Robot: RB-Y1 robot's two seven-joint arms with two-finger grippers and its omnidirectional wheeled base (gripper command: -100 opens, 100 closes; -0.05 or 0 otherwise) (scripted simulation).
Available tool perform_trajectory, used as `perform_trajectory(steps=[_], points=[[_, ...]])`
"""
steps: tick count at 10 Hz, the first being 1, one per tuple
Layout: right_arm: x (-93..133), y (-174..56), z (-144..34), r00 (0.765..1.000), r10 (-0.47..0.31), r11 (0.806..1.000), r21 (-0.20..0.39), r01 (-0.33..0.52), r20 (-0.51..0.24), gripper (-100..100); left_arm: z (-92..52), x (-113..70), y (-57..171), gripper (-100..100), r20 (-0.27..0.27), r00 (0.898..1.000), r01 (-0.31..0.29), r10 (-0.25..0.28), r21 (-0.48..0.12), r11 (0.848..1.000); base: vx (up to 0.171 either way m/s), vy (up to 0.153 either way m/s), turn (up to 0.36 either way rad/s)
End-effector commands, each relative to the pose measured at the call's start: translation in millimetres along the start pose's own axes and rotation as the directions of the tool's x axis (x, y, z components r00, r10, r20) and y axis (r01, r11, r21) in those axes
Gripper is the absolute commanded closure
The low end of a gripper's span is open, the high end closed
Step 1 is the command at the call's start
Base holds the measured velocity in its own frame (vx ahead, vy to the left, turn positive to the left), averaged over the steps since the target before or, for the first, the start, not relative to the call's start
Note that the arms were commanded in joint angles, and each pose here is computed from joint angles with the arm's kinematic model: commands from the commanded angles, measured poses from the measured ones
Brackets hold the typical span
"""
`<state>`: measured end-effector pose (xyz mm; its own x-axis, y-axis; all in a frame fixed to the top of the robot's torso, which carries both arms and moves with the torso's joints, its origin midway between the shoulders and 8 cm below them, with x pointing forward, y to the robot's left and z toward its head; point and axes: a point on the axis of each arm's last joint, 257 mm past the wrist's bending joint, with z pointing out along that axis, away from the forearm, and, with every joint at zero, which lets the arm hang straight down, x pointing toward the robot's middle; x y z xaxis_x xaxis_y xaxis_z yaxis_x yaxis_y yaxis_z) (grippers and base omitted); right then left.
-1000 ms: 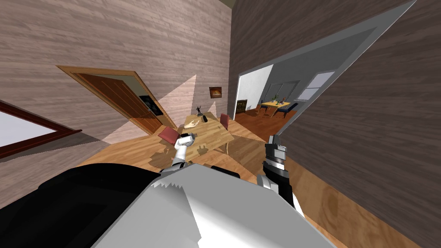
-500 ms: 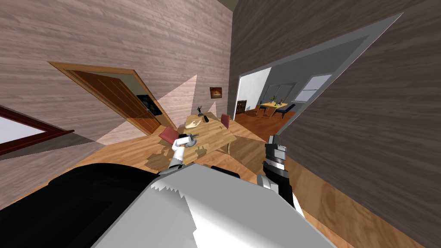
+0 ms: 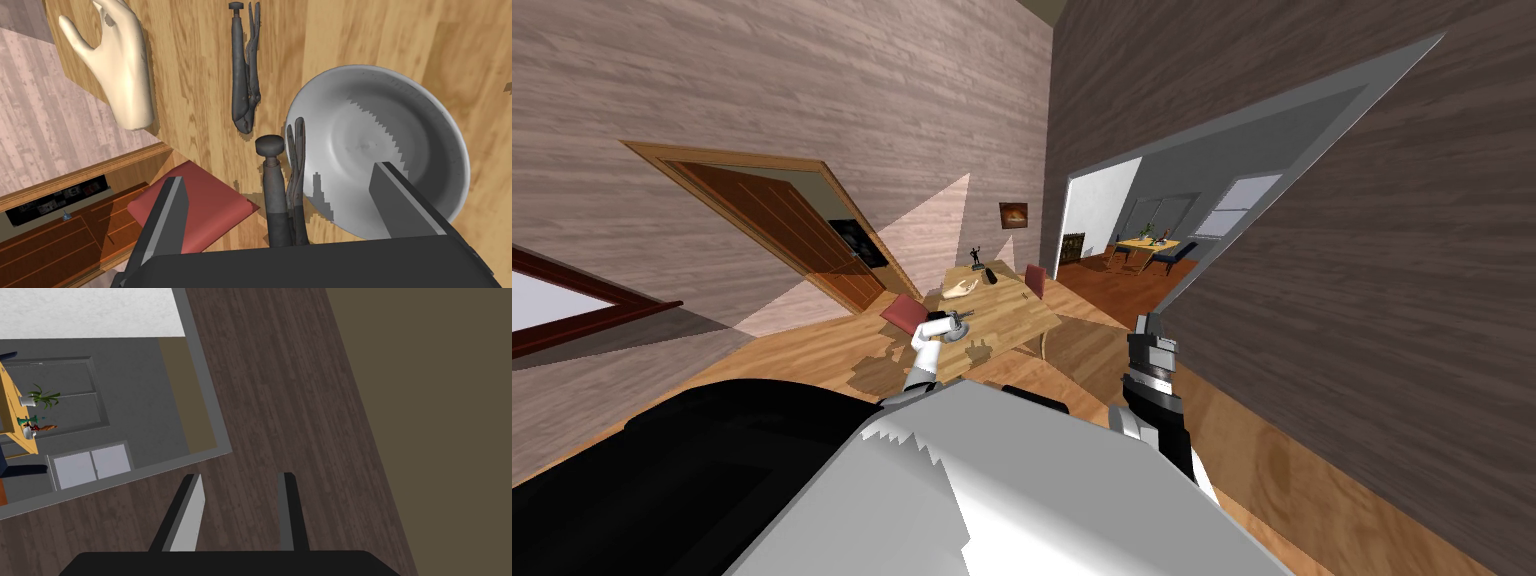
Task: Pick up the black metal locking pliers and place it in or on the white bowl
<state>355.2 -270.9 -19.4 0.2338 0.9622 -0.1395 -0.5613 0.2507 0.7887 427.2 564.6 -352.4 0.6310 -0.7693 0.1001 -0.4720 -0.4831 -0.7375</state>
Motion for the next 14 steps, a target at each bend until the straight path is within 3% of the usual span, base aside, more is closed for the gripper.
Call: perform_trajectory(steps=[1, 9, 10, 11, 14], points=[[0.0, 0.0, 0.0, 1.000, 0.000, 1.000, 0.000, 0.000, 0.000, 0, -7.1, -3.2, -10.7, -100, 0.004, 1.000, 0.003, -0.003, 0.002, 1.000, -0.003, -0.010, -0.037], [0.0, 0.0, 0.0, 1.000, 0.000, 1.000, 0.000, 0.000, 0.000, 0, -39.2, -15.1, -50.0, -100, 0.020, 1.000, 0.013, -0.013, 0.011, 1.000, -0.005, -0.014, -0.028], [0.0, 0.0, 0.0, 1.000, 0.000, 1.000, 0.000, 0.000, 0.000, 0, -34.8, -14.7, -47.5, -100, 0.019, 1.000, 0.012, -0.012, 0.011, 1.000, -0.002, -0.005, -0.003], [0.0, 0.0, 0.0, 1.000, 0.000, 1.000, 0.000, 0.000, 0.000, 0, -35.1, -14.9, -47.5, 0, 0.019, 1.000, 0.012, -0.012, 0.010, 1.000, 0.000, 0.000, 0.000], [0.0, 0.0, 0.0, 1.000, 0.000, 1.000, 0.000, 0.000, 0.000, 0, -35.1, -14.9, -47.5, 0, 0.019, 1.000, 0.012, -0.012, 0.010, 1.000, 0.000, 0.000, 0.000]])
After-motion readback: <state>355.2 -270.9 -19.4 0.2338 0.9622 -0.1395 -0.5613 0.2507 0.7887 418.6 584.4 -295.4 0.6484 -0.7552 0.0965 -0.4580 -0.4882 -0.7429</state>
